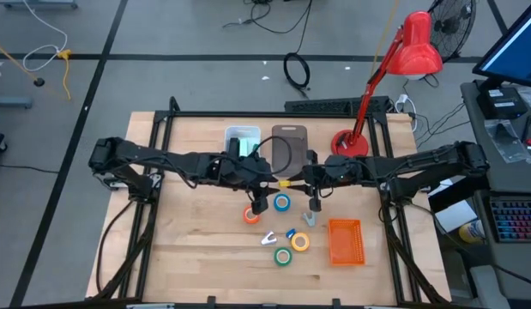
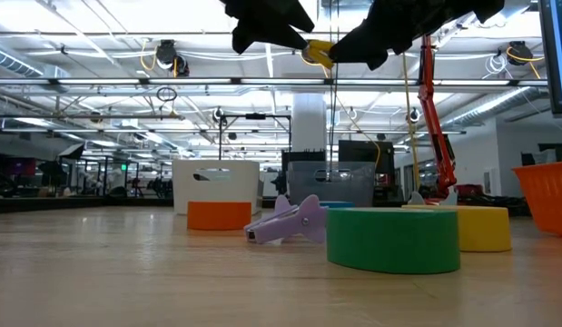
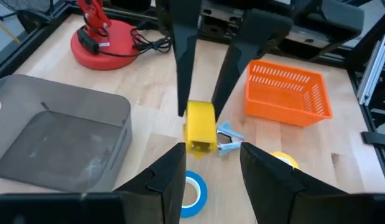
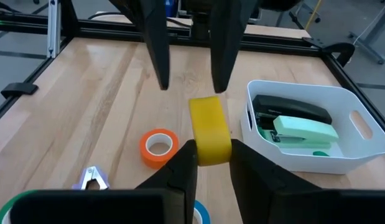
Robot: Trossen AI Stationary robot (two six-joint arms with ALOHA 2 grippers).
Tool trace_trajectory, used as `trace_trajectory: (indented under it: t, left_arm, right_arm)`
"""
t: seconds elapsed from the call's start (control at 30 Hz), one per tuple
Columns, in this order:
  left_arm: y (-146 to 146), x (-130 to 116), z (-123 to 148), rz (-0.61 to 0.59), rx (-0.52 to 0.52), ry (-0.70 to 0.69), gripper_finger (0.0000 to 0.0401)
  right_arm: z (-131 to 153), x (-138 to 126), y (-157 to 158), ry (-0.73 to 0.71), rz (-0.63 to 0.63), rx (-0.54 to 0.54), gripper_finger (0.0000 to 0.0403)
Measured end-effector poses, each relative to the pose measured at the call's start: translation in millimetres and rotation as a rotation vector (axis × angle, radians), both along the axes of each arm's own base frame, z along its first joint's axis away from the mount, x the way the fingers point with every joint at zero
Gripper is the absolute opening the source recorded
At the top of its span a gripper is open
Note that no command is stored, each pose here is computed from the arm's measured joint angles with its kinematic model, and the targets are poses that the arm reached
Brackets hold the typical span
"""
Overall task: Pick and place Stapler, Stapler remover, tape
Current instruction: Put the yellow stapler into the white bin
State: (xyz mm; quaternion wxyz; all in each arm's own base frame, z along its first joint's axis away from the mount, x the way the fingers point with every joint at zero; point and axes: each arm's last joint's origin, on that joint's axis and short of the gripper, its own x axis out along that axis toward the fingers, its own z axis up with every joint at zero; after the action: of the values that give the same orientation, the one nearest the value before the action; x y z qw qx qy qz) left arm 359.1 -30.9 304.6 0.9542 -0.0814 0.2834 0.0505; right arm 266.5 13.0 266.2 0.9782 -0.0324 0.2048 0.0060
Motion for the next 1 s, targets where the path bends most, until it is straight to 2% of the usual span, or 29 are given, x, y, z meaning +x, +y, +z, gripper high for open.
trace_trajectory:
  t: [0.27, 0.6, 1.0]
  left_arm:
    - [1.1, 5.1, -4.9, 0.008, -0.005, -0.003, 0.0174]
    - [2.7, 15.9, -16.4, 0.006, -0.026, -0.006, 0.0175]
    - [5.1, 16.1, -10.0, 0.017, -0.049, -0.05, 0.0175]
  right_arm:
    - [0.0, 0.1, 0.0, 0.0, 0.0, -0.001, 0.007]
    - [0.4, 0.4, 0.1, -0.006, -0.001, 0.006, 0.0069]
    - [0.0, 0.2, 0.0, -0.003, -0.003, 0.006, 0.0069]
